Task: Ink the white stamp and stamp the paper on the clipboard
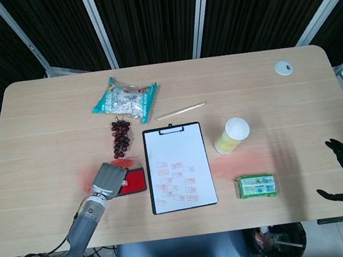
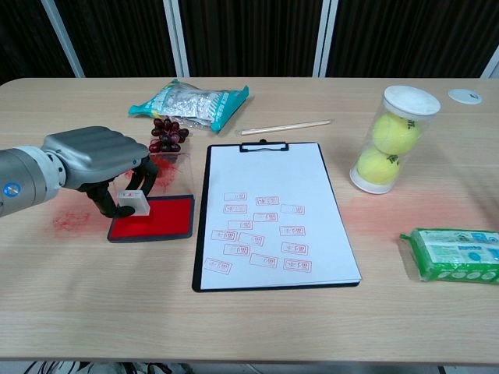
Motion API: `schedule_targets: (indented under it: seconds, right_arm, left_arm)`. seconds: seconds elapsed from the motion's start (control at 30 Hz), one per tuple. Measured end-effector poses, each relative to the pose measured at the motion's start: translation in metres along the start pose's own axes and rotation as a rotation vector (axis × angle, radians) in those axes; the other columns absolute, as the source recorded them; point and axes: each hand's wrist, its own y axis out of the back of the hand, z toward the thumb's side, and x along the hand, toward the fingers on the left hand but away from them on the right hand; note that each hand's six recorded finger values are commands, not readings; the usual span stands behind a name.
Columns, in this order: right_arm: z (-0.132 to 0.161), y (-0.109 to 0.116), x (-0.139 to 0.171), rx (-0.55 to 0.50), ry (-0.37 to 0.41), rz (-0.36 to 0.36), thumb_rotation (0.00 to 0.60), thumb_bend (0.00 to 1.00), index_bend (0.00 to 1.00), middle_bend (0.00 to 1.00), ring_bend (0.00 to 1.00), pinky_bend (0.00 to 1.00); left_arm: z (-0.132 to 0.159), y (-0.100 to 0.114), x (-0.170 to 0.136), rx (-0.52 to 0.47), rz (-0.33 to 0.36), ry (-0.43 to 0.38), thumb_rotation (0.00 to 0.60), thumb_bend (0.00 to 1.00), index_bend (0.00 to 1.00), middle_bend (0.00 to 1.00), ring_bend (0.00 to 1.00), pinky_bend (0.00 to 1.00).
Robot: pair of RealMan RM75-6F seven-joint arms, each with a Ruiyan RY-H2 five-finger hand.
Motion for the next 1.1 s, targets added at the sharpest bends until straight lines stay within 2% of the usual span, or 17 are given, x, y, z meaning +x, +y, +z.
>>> schedule_targets:
  seconds: [0.6, 0.83, 1.1]
  right_arm:
    - [0.0, 0.0, 0.0, -0.003, 0.001, -0.001, 0.6, 0.18, 0.07, 0.0, 0.0, 0.13]
    - [0.0, 0.001, 0.001, -0.002, 0.002, -0.001, 0.6, 0.18, 0.07, 0.0, 0.0, 0.13]
    - [0.001, 0.001, 0.001, -0.001, 0.005, -0.003, 0.6, 0.18, 0.07, 0.0, 0.0, 0.13]
  left_arm:
    - [0.003, -0.012, 0.004, 0.007, -0.003, 0.0, 0.6, 0.53, 0.72, 0.74, 0.95, 1.0]
    - [0.003, -0.003, 0.002, 0.0, 0.021, -0.007, 0.6, 0.53, 0.72, 0.74, 0.95, 1.0]
    - [0.0, 0.017, -0.003, -0.014, 0.052, -0.015, 0.6, 0.53, 0.72, 0.74, 0.95, 1.0]
